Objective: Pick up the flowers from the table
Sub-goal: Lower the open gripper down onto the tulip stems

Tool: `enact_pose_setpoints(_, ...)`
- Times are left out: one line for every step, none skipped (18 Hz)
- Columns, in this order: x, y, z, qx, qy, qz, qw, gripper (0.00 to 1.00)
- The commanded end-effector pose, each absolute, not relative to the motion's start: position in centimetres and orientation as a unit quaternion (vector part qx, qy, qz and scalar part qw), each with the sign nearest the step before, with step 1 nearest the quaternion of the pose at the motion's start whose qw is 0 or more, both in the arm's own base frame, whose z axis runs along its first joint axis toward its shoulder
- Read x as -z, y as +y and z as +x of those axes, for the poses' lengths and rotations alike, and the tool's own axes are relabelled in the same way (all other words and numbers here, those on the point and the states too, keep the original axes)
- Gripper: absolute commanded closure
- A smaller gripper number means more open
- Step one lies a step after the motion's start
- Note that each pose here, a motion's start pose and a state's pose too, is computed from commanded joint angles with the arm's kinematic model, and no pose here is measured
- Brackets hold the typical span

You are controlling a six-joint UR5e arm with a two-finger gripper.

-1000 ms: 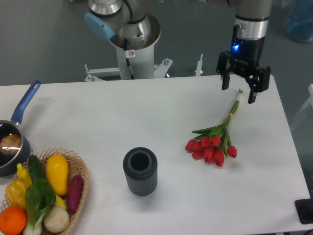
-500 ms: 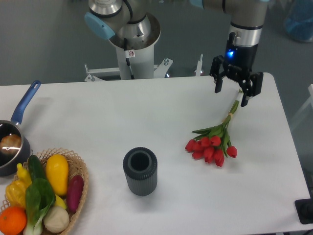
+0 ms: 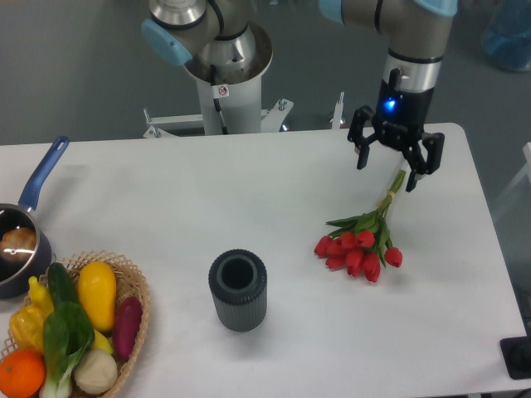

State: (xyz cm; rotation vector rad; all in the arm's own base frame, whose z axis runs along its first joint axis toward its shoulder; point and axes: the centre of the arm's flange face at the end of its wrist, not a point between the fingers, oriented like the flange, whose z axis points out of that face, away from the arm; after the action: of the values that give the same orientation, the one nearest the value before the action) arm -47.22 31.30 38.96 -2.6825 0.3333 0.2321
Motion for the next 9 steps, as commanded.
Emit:
enact_pose_setpoints(-38.6, 31.3, -47.3, -0.079, 0.117, -0.967, 0.212, 0.0)
enact_pose_setpoints(-38.0, 31.4, -47.4, -0.072, 0.114, -0.968, 0.212, 0.0)
enact_pose_setpoints(-37.7, 31.4, -47.4, -0.069, 0.11, -0.969, 0.212, 0.0)
enact_pose_setpoints(-37.7, 31.5, -47.4, -0.068, 0.105, -0.969, 0.213, 0.0)
enact_pose_setpoints(-37.0, 31.6, -47.7, -0.061, 0.1, -0.97, 0.212, 0.0)
enact_pose_setpoints(-36.1, 31.7, -48.1, -0.053, 0.094, -0.972, 0.21, 0.0)
enact_pose_setpoints(-35.7, 31.7, -48.4, -0.048, 0.088, -0.973, 0.209, 0.0)
enact_pose_setpoints(-35.5, 31.5, -48.6, -0.048, 0.085, -0.974, 0.206, 0.0)
enact_pose_setpoints(-35.5, 30.9, -49.1, -0.049, 0.078, -0.975, 0.204, 0.0)
